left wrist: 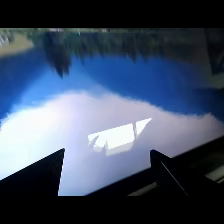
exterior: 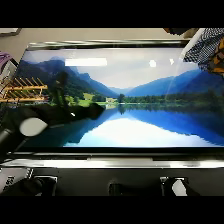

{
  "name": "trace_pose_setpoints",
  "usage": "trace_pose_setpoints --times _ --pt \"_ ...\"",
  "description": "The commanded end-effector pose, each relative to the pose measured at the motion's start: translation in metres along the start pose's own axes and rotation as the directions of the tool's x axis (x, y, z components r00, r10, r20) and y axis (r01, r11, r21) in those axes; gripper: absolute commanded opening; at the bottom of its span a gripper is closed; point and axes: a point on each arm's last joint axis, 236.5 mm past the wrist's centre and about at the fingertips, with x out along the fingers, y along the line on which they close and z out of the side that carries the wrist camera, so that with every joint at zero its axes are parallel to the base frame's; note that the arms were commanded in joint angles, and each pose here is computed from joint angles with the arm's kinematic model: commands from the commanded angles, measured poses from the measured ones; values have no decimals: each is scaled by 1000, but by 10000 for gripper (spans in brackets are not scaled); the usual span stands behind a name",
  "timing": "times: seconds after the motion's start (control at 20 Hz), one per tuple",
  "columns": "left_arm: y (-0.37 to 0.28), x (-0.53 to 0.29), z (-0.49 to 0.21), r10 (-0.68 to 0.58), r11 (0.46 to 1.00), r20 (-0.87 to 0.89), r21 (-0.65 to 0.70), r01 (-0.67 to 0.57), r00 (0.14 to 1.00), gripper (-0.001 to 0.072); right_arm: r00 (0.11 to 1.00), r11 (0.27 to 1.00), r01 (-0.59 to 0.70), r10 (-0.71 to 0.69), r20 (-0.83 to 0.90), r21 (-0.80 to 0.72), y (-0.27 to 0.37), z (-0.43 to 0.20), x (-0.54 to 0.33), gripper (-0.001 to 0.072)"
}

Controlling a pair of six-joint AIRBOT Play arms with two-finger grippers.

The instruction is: Fold the clothes and pants, and hang the long-sleeved shirts on hangers.

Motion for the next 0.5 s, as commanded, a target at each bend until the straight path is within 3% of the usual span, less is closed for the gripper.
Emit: trace_pose_setpoints --times 0.0,0.15,0.2,0.3,0.35,0.45 --pt "22 -50 71 28 998 193 -63 -16 981 612 828 867 -442 493 -267 230 156 -114 -11 418" --pt "51 -106 107 93 995 319 -51 -81 943 592 483 720 -665 617 -622 197 256 -267 -89 396" --pt "64 -118 105 130 992 312 -39 -124 941 581 358 683 -701 587 -726 206 269 -311 -124 323" --pt "94 -130 82 229 970 213 27 -240 950 203 80 606 -751 477 -875 262 278 -381 -203 36" --pt "113 -133 67 290 952 144 56 -300 946 44 -23 583 -760 416 -909 286 275 -403 -233 31" --pt "143 -137 49 393 915 68 70 -397 917 17 -198 530 -783 285 -938 327 265 -435 -288 31"
